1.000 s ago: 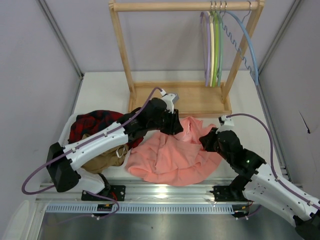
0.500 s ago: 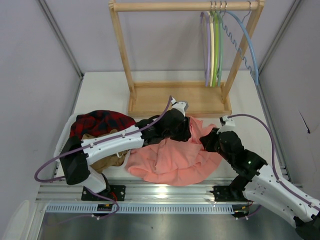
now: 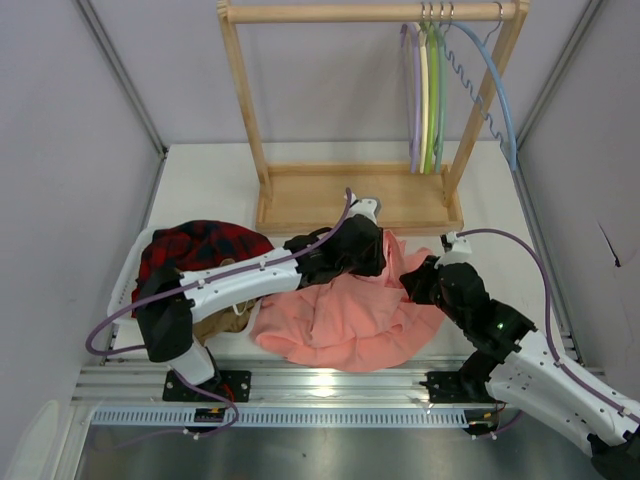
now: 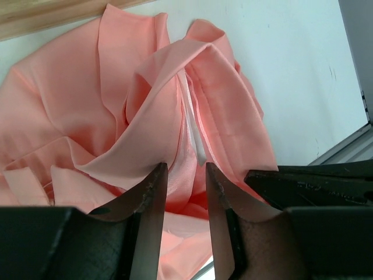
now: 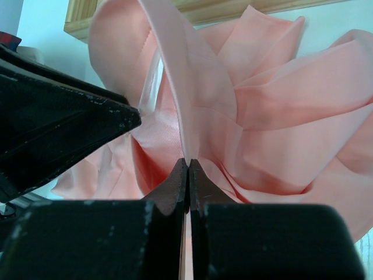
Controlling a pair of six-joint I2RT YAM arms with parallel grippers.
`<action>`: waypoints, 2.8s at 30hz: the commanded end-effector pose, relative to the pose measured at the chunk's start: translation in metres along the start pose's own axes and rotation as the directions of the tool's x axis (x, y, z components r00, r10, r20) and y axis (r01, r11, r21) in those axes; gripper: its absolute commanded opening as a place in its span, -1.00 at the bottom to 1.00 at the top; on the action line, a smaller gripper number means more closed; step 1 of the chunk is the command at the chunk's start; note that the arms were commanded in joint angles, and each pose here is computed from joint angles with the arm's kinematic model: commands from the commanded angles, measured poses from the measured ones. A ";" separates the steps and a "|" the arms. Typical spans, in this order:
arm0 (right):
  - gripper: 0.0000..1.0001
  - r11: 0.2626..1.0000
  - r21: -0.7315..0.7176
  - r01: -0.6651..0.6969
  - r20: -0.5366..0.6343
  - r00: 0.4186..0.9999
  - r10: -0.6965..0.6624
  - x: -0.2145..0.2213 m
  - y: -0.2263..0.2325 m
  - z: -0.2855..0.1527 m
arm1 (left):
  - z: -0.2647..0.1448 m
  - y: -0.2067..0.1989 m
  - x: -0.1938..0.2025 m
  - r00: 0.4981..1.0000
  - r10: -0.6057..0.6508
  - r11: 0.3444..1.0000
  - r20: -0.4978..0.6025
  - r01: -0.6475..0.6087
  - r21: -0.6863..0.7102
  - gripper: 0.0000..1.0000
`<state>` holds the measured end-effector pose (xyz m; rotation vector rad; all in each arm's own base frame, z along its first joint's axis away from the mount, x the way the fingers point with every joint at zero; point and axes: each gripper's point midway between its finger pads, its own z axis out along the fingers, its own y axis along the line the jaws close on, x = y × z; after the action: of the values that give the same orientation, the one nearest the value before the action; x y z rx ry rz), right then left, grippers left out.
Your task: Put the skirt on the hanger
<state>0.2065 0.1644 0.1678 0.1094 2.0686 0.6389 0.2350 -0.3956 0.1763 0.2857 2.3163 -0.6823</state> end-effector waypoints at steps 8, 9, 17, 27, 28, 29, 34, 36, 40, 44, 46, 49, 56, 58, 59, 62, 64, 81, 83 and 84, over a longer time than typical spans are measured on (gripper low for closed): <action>-1.00 0.999 -0.038 -0.023 0.044 0.999 0.024 -0.015 0.012 -0.002 | -0.008 -0.024 -0.031 0.995 -0.064 0.996 0.075 0.059 0.069 -0.25; -1.00 0.999 -0.033 -0.023 0.045 0.999 0.024 -0.015 0.011 -0.001 | -0.010 -0.028 -0.032 0.995 -0.068 0.994 0.072 0.062 0.088 -0.26; -1.00 0.999 -0.027 -0.034 0.054 0.998 0.035 -0.017 0.011 -0.001 | -0.009 -0.040 -0.029 0.994 -0.100 0.986 0.046 0.092 0.142 -0.07; -1.00 0.999 -0.032 -0.036 0.059 0.998 0.038 -0.019 0.012 -0.004 | 0.005 -0.021 -0.028 0.987 -0.136 0.990 0.083 0.132 0.044 -0.21; -1.00 0.999 -0.032 -0.036 0.057 0.998 0.038 -0.018 0.012 -0.003 | 0.007 -0.021 -0.030 0.987 -0.136 0.990 0.090 0.133 0.043 -0.24; -1.00 0.999 -0.032 -0.036 0.057 0.998 0.038 -0.019 0.012 -0.003 | 0.011 -0.019 -0.029 0.987 -0.133 0.991 0.090 0.130 0.033 -0.24; -1.00 0.999 -0.038 -0.037 0.054 0.998 0.039 -0.018 0.013 -0.004 | 0.019 -0.021 -0.030 0.988 -0.127 0.992 0.087 0.126 0.019 -0.29; -1.00 0.999 -0.039 -0.035 0.056 0.998 0.037 -0.018 0.013 -0.004 | 0.022 -0.019 -0.030 0.988 -0.127 0.992 0.092 0.126 0.010 -0.32; -1.00 0.999 -0.027 -0.034 0.054 0.998 0.035 -0.017 0.010 -0.003 | 0.018 -0.016 -0.036 0.985 -0.133 0.991 0.108 0.133 0.008 -0.81; -1.00 1.000 -0.003 -0.031 0.052 0.998 0.031 -0.015 0.005 -0.003 | 0.006 -0.012 -0.046 0.986 -0.127 0.992 0.111 0.124 0.034 -1.00; -1.00 0.999 0.024 -0.031 0.048 0.998 0.030 -0.013 -0.001 -0.002 | -0.005 -0.008 -0.052 0.988 -0.105 0.993 0.111 0.099 0.063 -1.00; -1.00 0.999 0.043 -0.023 0.046 0.999 0.021 -0.011 -0.005 -0.003 | -0.021 0.000 -0.061 0.993 -0.035 0.996 0.112 0.026 0.082 -1.00; -1.00 1.000 0.000 -0.017 0.057 0.998 0.017 -0.007 -0.004 -0.006 | -0.055 0.021 -0.060 0.996 0.080 0.991 0.050 -0.085 0.106 -0.99; -1.00 1.000 0.001 -0.018 0.065 0.998 0.018 -0.006 -0.007 -0.007 | -0.060 0.023 -0.060 0.996 0.081 0.990 0.043 -0.085 0.111 -1.00; -1.00 1.000 -0.004 -0.015 0.065 0.998 0.015 -0.006 -0.007 -0.008 | -0.064 0.022 -0.062 0.996 0.078 0.989 0.047 -0.083 0.119 -1.00; -1.00 1.000 -0.014 0.006 0.060 0.998 -0.005 -0.004 -0.007 -0.009 | -0.067 0.019 -0.057 0.997 0.073 0.986 0.030 -0.077 0.150 -1.00; -1.00 1.000 -0.009 0.018 0.056 0.998 -0.017 -0.004 -0.008 -0.009 | -0.067 0.017 -0.052 0.997 0.075 0.981 0.011 -0.075 0.177 -1.00; -0.16 0.973 -0.161 0.164 0.086 0.985 -0.152 -0.039 0.040 -0.020 | -0.077 0.025 -0.047 0.988 0.138 0.960 -0.064 -0.118 0.256 -1.00; -0.04 0.951 -0.214 0.225 0.114 0.972 -0.204 -0.045 0.051 -0.024 | -0.079 0.024 -0.050 0.988 0.141 0.957 -0.063 -0.120 0.264 -0.99; 0.05 0.941 -0.232 0.244 0.143 0.966 -0.215 -0.052 0.057 -0.029 | -0.079 0.024 -0.053 0.988 0.140 0.957 -0.061 -0.119 0.266 -1.00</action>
<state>0.2038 0.1713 0.1956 -0.0915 2.0029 0.6440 0.2418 -0.3335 0.2228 0.5503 2.3263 -0.8593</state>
